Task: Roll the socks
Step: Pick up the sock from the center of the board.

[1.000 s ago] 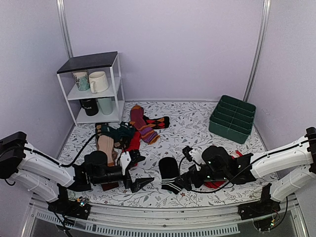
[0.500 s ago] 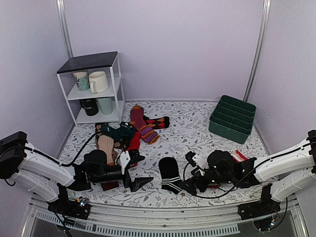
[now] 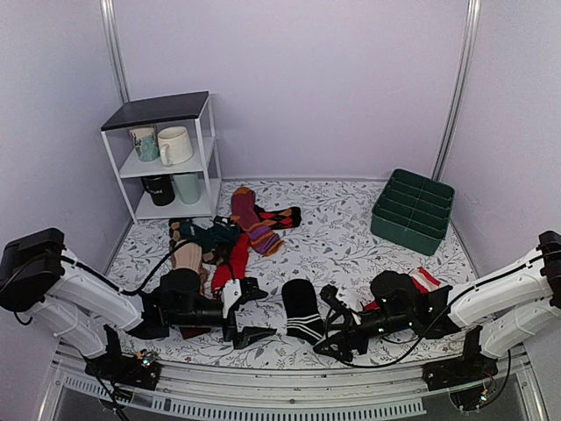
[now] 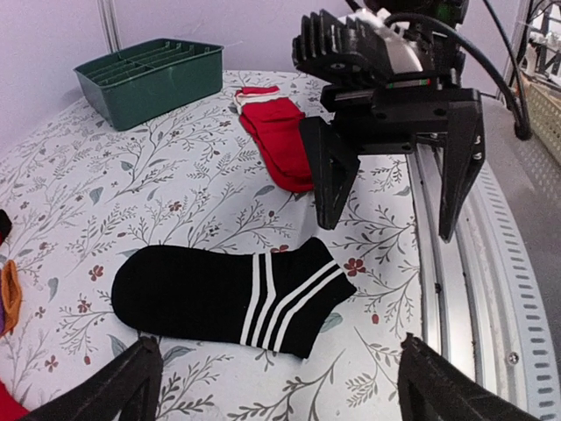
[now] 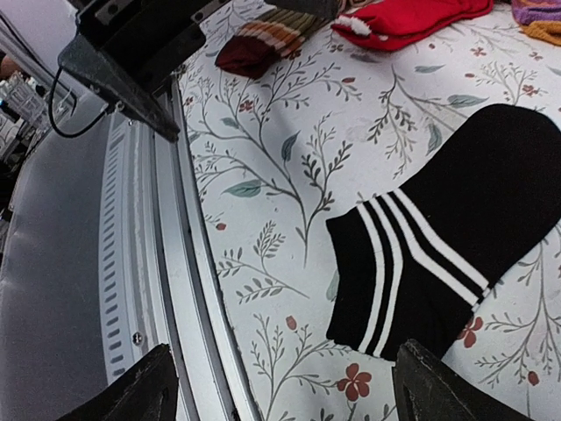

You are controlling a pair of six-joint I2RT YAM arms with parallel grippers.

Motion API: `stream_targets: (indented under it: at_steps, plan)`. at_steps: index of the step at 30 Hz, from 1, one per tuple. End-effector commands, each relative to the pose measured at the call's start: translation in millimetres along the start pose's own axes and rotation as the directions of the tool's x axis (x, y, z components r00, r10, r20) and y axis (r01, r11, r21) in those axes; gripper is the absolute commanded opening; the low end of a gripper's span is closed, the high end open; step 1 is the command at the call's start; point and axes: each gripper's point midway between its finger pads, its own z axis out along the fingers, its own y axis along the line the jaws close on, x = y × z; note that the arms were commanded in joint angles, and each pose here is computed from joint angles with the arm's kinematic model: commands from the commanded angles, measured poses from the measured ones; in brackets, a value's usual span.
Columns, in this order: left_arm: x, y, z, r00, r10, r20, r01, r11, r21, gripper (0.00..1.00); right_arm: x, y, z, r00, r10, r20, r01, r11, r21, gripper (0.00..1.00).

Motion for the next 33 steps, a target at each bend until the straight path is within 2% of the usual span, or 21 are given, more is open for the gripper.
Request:
stream_targets:
  at_steps: [1, 5, 12, 25, 33]
  plan:
    - [0, -9, 4, 0.999, 0.037, -0.009, -0.037, 0.998, 0.052, 0.90, 1, 16, 8, 0.998, -0.052, -0.021, 0.049, 0.995, -0.092, 0.86]
    - [3, -11, 8, 0.998, 0.044, -0.045, -0.041, 0.997, 0.069, 0.87, 10, 9, 21, 0.994, -0.060, -0.089, 0.053, 0.996, -0.078, 0.83]
    - [7, -11, 9, 0.997, 0.048, -0.059, -0.044, 0.997, 0.068, 0.87, -2, -5, 27, 0.993, -0.099, -0.061, 0.100, 0.995, 0.016, 0.83]
    - [11, -11, 16, 0.994, 0.039, -0.099, -0.031, 0.997, 0.077, 0.80, 38, -38, 40, 0.980, -0.057, -0.190, 0.085, 0.986, 0.145, 0.82]
    - [9, -11, 14, 0.995, 0.036, -0.090, -0.029, 0.997, 0.074, 0.79, 68, -48, 44, 0.963, 0.015, -0.270, 0.049, 0.973, 0.228, 0.72]
